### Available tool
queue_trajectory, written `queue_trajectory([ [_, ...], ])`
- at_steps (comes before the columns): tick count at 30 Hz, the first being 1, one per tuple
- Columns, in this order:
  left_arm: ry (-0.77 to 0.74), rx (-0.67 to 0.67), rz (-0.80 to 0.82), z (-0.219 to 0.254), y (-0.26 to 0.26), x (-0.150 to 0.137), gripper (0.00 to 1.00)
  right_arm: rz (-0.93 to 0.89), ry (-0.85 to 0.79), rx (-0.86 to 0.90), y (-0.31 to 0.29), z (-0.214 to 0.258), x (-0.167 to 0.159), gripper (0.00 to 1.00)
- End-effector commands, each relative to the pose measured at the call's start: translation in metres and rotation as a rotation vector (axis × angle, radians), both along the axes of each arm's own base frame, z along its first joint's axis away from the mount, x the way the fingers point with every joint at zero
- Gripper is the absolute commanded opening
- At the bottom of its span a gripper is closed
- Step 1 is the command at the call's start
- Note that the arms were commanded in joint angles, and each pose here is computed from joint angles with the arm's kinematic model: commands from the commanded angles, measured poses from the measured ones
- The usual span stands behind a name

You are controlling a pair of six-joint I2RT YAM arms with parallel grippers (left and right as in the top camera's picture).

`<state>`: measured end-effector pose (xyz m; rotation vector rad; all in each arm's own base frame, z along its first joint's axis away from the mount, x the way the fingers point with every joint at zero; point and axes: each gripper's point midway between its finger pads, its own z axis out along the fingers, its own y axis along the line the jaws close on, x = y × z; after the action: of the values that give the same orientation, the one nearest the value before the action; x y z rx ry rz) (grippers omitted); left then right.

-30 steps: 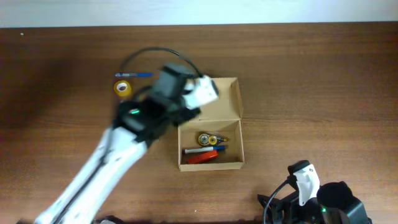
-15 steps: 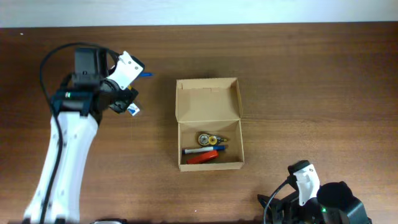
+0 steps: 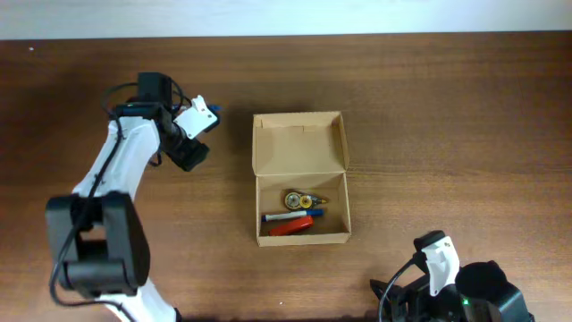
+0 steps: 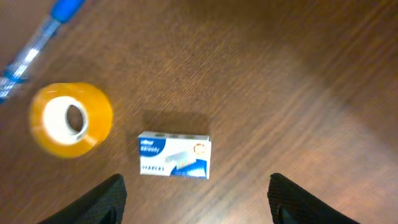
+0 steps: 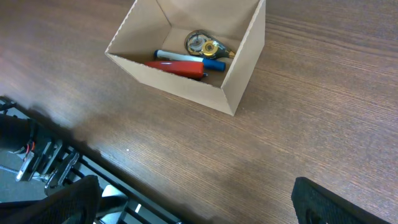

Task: Pack container
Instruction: 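Lower the left gripper onto the small staples box and grasp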

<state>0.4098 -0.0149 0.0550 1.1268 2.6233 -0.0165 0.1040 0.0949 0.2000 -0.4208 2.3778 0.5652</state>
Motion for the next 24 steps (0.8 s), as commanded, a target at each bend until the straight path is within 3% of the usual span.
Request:
queue_trajectory([
  [1, -0.011, 0.01, -0.004, -0.008, 0.008, 0.007, 0.72, 0.014, 0.004, -0.001, 0.002, -0.001, -0.001, 0.99],
  [24, 0.077, -0.014, 0.017, -0.056, 0.015, 0.005, 0.72, 0.014, 0.005, -0.001, 0.002, -0.001, -0.001, 0.99],
])
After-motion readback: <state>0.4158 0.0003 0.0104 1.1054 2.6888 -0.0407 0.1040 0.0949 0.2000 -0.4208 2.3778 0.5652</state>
